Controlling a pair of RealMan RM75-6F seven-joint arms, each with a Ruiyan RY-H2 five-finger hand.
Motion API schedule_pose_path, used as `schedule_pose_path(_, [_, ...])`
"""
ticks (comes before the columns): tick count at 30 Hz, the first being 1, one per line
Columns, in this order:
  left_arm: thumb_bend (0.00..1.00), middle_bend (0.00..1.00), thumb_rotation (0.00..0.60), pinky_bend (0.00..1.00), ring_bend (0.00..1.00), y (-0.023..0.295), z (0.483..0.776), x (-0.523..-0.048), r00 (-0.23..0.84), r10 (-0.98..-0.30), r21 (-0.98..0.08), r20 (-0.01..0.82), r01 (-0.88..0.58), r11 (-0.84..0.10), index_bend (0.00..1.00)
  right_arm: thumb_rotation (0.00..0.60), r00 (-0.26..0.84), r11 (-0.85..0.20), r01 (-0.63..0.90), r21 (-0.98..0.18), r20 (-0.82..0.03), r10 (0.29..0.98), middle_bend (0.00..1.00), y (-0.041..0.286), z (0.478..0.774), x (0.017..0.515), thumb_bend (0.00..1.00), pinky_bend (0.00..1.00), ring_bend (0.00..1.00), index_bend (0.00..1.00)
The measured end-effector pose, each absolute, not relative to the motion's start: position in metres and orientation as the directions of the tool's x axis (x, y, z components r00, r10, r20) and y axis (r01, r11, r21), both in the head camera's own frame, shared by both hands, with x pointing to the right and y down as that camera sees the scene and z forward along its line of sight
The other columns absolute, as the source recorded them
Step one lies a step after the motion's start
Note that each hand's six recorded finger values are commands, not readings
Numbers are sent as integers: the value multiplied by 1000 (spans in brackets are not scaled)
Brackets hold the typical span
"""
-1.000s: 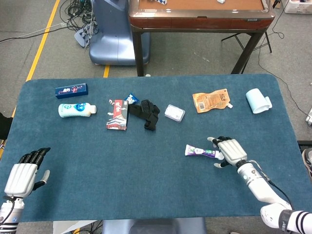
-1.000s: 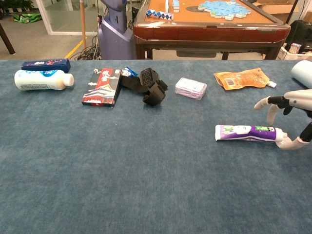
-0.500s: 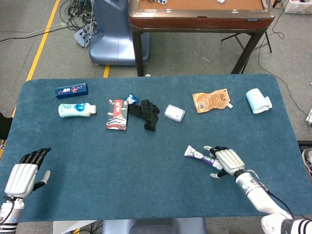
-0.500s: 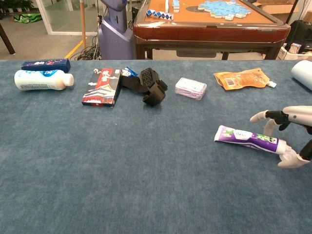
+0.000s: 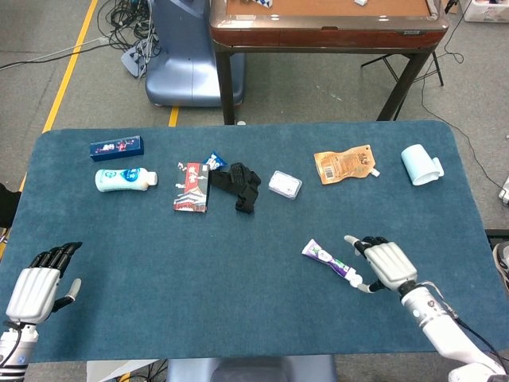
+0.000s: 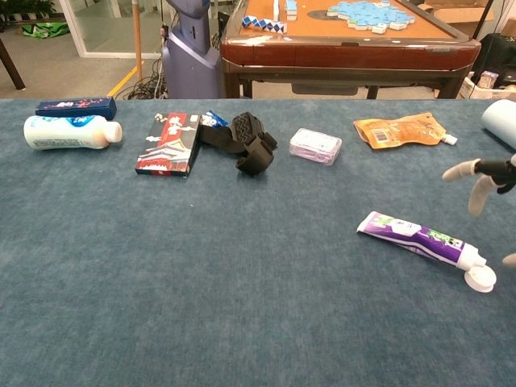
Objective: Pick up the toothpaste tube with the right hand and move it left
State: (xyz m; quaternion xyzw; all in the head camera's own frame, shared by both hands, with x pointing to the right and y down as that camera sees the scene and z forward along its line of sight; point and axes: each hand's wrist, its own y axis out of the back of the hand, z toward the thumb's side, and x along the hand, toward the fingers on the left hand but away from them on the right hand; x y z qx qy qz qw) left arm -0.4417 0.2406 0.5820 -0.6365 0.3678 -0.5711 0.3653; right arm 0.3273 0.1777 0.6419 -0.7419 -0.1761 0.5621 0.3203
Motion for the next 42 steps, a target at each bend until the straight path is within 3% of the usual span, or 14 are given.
schedule_pose_path(2, [376,163,600,189,171,242,581,-441,76,-886,-886,457,-52,-461,116,600,334,-686,-156,-710,-692,640,334,168,638,324,141,190,178,92])
schedule_pose_path(7, [376,163,600,189,171,244,578,-441,70,-888,-887,455,-55,-459,116,600,399,-540,-337,-771,-636,660,238,146,640,320,6,187,136,91])
schedule_pose_path(12, [376,163,600,189,171,245,576,-442,67,-887,-886,456,-55,-460,116,600,430,-476,-419,-773,-631,646,151,136,660,314,0,145,80,91])
schedule_pose_path(22, [376,163,600,189,171,249,576,-444,54,-883,-881,466,-58,-469,116,600,536,-388,-480,-786,-614,580,83,148,694,290,0,108,49,14])
schedule_pose_path(27, [376,163,600,184,171,249,576,-444,54,-881,-879,470,-59,-473,116,600,575,-371,-461,-806,-590,568,78,157,696,284,0,108,49,0])
schedule_pose_path(42, [376,163,600,183,171,249,574,-444,57,-883,-882,465,-59,-468,116,600,649,-455,-290,-842,-522,553,80,180,679,250,0,107,49,0])
